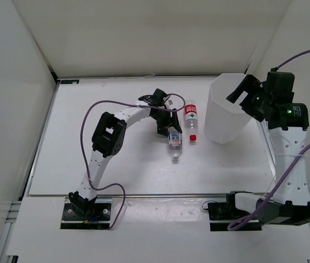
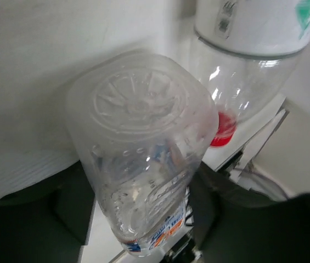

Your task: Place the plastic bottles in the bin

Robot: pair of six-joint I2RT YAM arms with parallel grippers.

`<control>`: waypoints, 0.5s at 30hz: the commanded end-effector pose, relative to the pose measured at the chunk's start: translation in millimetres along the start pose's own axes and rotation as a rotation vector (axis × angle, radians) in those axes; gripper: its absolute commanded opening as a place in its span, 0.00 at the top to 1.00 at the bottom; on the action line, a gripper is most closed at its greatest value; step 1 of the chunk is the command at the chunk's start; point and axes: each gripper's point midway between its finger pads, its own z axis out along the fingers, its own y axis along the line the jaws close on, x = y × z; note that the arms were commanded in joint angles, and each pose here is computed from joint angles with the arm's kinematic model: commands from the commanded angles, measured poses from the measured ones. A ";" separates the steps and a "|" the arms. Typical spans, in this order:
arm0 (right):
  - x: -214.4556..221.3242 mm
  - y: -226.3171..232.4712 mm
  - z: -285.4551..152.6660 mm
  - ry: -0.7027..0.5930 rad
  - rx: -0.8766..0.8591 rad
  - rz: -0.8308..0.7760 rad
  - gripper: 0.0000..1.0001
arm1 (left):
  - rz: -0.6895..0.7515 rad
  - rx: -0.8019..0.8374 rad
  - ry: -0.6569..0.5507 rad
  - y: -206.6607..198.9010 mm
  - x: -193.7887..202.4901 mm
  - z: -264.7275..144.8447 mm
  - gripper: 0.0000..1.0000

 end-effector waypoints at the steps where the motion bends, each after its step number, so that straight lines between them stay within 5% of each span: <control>1: -2.9 -3.0 -5.0 -0.035 0.005 -0.035 0.00 | -0.081 -0.041 -0.001 24.1 2.1 -20.6 0.50; 8: -11.7 -1.8 -10.3 -0.069 0.011 -0.036 0.00 | 0.010 -0.033 -0.266 -41.3 -44.5 -114.6 0.50; 15: -31.4 -26.5 -37.8 -0.163 0.159 0.053 0.00 | 0.230 0.371 -0.715 -205.3 -103.6 -266.1 0.48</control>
